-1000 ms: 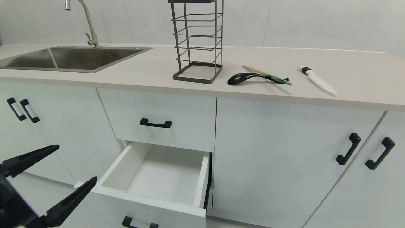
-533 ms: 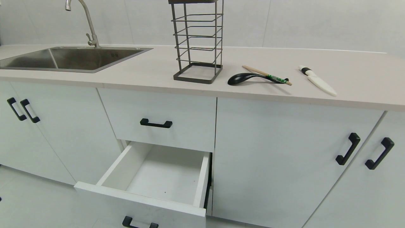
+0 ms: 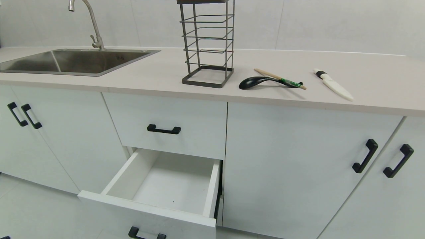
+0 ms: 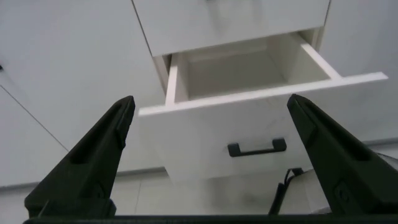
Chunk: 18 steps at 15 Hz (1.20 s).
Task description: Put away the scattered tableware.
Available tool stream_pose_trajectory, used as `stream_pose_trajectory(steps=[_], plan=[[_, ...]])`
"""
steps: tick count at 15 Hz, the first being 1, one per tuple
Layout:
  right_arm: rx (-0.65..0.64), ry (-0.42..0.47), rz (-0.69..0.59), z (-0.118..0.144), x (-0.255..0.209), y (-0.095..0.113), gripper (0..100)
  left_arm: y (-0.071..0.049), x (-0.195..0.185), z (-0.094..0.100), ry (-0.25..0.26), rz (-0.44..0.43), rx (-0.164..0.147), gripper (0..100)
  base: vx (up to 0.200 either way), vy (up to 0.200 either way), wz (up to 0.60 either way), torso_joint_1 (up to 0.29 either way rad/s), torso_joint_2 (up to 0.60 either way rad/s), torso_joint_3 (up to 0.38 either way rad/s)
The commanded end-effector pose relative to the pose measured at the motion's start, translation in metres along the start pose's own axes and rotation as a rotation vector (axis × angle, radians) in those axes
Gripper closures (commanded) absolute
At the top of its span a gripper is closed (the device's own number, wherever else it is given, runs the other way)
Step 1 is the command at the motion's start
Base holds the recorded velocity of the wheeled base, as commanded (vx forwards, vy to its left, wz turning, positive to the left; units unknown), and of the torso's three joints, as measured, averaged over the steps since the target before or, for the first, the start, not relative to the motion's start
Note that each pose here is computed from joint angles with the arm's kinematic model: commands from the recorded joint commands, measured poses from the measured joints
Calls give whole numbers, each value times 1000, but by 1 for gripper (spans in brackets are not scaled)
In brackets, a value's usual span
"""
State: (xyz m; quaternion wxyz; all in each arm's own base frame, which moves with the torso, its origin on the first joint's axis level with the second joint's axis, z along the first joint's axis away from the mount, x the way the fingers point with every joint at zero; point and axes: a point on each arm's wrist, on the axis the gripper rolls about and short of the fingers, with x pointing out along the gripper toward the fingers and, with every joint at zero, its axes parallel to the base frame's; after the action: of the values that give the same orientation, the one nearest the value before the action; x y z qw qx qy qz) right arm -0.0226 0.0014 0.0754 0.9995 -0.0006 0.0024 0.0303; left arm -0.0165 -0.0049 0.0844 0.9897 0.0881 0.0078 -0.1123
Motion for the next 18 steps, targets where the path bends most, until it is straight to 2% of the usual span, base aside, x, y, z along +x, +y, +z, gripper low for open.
stream_pose_trajectory(steps=[1, 2, 4, 5, 13, 14, 15, 18], plan=[[0, 1, 1, 0, 0, 0, 100, -2, -5, -3, -61, 22, -6, 0, 0, 0, 0, 0, 0, 0], [0, 1, 1, 0, 0, 0, 100, -2, -5, -3, -60, 30, -42, 0, 0, 0, 0, 0, 0, 0], [0, 0, 1, 0, 0, 0, 100, -1, -6, -8, -29, 106, -88, 0, 0, 0, 0, 0, 0, 0], [0, 0, 1, 0, 0, 0, 100, -1, -6, -9, -27, 118, -107, 0, 0, 0, 0, 0, 0, 0], [0, 0, 1, 0, 0, 0, 100, 0, -7, -9, -25, 132, -114, 0, 0, 0, 0, 0, 0, 0], [0, 0, 1, 0, 0, 0, 100, 1, -7, -9, -17, 186, -133, 0, 0, 0, 0, 0, 0, 0], [0, 0, 1, 0, 0, 0, 100, 1, -7, -9, -17, 204, -152, 0, 0, 0, 0, 0, 0, 0], [0, 1, 1, 0, 0, 0, 100, 1, -7, -9, -18, 200, -141, 0, 0, 0, 0, 0, 0, 0]])
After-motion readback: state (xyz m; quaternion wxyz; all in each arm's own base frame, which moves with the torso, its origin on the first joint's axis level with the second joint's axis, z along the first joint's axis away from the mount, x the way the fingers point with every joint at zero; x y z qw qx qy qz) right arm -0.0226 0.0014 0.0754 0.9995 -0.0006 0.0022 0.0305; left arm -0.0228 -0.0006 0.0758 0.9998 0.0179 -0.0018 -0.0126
